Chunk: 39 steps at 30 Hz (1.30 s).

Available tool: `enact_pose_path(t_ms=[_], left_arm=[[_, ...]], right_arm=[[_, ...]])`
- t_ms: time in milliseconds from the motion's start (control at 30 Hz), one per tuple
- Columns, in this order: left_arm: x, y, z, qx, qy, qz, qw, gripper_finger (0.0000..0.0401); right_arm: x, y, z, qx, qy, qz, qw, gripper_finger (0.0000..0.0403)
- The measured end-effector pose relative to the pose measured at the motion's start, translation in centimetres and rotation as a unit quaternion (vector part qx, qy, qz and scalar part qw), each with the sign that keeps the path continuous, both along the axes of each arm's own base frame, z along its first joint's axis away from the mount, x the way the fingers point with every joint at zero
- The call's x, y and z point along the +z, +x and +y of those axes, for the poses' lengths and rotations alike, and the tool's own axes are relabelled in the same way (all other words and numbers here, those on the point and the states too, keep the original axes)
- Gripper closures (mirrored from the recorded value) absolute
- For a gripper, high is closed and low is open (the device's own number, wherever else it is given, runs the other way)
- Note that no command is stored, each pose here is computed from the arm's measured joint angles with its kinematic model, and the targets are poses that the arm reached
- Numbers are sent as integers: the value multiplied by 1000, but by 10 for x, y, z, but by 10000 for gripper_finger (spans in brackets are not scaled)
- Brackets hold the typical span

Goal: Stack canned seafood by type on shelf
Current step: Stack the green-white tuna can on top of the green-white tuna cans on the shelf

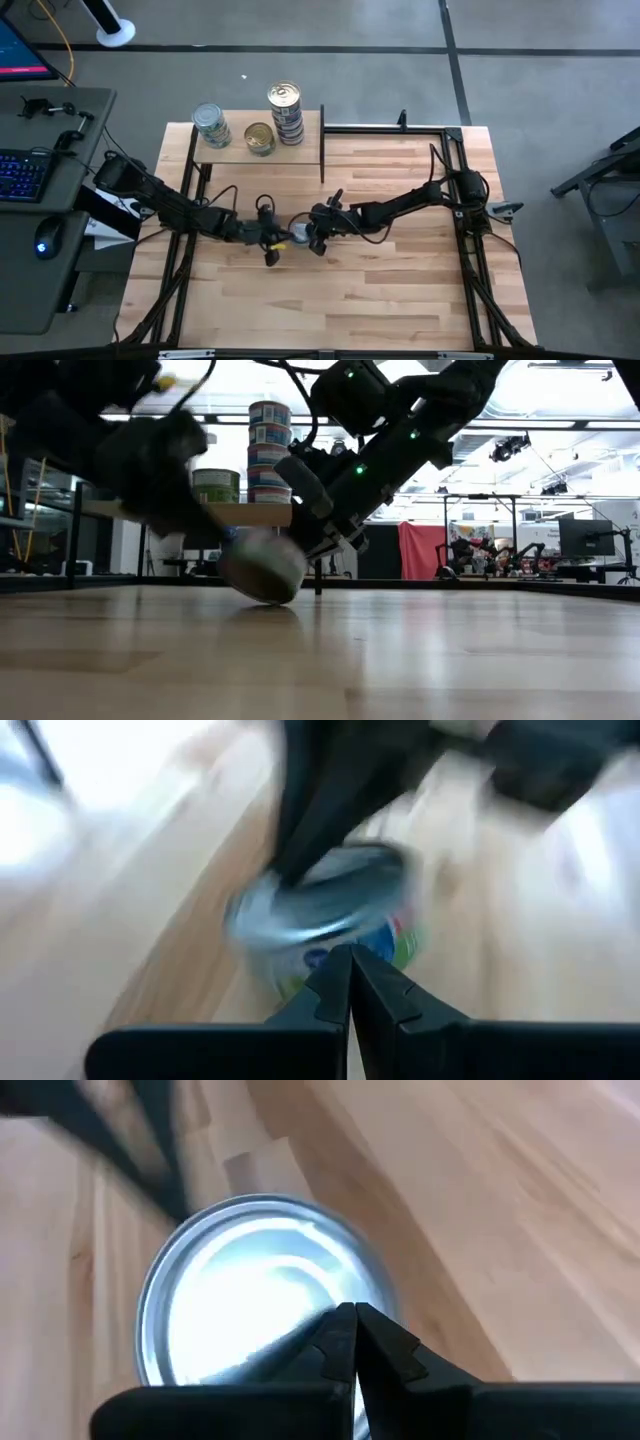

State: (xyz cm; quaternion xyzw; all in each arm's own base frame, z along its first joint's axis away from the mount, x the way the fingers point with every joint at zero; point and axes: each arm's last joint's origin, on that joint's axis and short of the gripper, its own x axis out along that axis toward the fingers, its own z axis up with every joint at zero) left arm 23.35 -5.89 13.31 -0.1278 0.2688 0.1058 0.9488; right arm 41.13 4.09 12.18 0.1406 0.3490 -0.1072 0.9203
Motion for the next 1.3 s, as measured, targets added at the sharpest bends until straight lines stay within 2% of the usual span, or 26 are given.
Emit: enact_pose_path(t_ms=[100, 167, 267, 433, 533, 633, 733, 800, 867, 933, 1000, 1067, 1167, 1233, 1300], left_arm=[[14, 10, -1, 7, 11, -41, 999, 401], [16, 12, 0, 9, 36, -45, 998, 401], [25, 18, 0, 16, 63, -67, 996, 401], [24, 19, 6, 26, 75, -58, 995, 401], [29, 16, 7, 15, 92, -56, 994, 401], [45, 7, 9, 20, 76, -72, 994, 401], [68, -7, 8, 4, 29, -96, 995, 401], [86, -15, 5, -20, 19, -87, 996, 401], [107, -18, 0, -36, 32, -50, 998, 401], [132, -16, -6, -63, 64, 1, 996, 401], [158, -8, -15, -126, 115, 45, 984, 401], [178, -1, -22, -196, 185, 99, 958, 401], [205, 15, -19, -240, 257, 136, 926, 396], [217, 26, -10, -272, 269, 154, 911, 386], [226, 41, -1, -311, 251, 157, 903, 370]], right_arm=[[-4, 0, 1, 8, 14, 7, 1000, 403], [-10, -3, 3, 13, 14, 22, 1000, 403], [-4, -1, 3, 18, 22, 8, 1000, 403], [-5, -2, 4, 24, 14, 13, 1000, 403], [2, -3, 2, 29, 5, 11, 1000, 403], [23, -8, -7, 16, -2, 9, 1000, 403], [51, -23, -16, 2, -10, 36, 999, 403], [67, -38, -20, -6, -32, 69, 997, 403], [77, -56, -22, -20, -54, 95, 994, 403], [80, -80, -24, -35, -50, 110, 992, 403], [77, -109, -25, -64, -23, 115, 991, 403], [72, -139, -23, -97, 13, 107, 989, 403], [72, -177, -17, -129, 70, 69, 987, 403], [73, -195, -12, -145, 107, 42, 983, 403], [76, -208, -7, -151, 132, 16, 979, 403]])
